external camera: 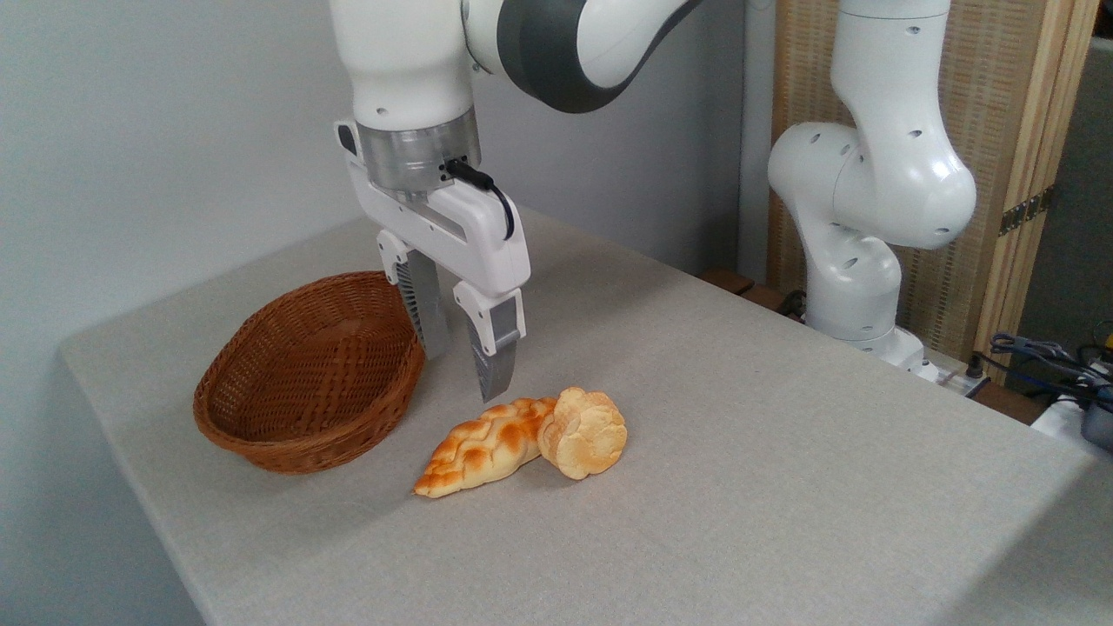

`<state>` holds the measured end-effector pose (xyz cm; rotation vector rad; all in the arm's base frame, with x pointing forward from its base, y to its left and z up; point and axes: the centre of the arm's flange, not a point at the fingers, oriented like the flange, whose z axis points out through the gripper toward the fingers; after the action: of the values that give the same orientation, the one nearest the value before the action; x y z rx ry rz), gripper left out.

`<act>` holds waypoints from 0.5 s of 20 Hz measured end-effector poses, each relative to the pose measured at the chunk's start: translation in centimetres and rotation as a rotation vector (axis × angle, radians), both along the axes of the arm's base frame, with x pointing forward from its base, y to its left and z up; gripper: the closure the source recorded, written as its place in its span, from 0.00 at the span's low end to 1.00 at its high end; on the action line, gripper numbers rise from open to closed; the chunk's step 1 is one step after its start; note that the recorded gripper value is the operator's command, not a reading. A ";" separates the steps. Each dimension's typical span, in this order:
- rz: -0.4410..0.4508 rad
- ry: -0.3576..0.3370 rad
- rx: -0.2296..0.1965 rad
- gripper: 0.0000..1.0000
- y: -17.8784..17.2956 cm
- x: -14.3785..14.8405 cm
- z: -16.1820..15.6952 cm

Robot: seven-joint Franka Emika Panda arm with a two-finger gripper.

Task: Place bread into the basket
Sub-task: 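Lower the gripper onto the round bun and close on it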

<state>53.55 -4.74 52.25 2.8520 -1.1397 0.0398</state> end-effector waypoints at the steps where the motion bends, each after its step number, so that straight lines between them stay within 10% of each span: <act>1: -0.001 0.013 0.002 0.00 0.0 -0.2 -0.5; 10: -0.193 0.114 0.110 0.00 2.2 -4.4 -6.3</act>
<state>49.12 -2.55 45.99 2.7780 -1.4277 -0.1989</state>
